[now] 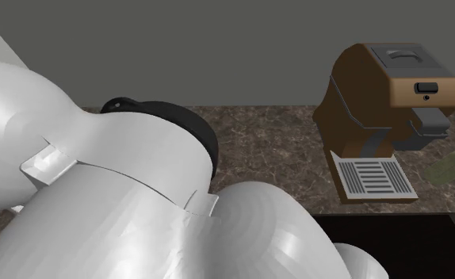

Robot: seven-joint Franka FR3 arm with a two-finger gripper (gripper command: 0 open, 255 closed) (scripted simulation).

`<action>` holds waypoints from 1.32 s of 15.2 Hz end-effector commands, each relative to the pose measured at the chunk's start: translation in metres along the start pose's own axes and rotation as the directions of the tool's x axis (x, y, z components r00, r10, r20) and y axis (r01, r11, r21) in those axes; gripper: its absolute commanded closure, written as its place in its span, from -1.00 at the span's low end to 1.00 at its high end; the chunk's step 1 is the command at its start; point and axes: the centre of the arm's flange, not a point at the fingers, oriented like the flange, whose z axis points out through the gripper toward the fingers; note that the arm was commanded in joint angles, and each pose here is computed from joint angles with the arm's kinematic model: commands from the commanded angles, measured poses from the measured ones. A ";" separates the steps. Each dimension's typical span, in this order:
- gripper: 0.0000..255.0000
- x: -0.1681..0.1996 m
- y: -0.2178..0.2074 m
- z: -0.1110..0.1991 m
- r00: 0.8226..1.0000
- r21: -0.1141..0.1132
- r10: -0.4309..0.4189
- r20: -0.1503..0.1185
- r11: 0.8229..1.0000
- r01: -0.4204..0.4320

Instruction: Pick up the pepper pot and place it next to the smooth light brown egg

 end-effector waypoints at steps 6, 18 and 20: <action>1.00 0.000 -0.005 0.037 1.000 0.000 0.000 0.000 1.000 0.000; 1.00 0.001 -0.015 0.100 1.000 0.000 0.000 0.000 1.000 0.000; 1.00 0.001 -0.016 0.110 1.000 0.000 0.000 0.000 1.000 0.000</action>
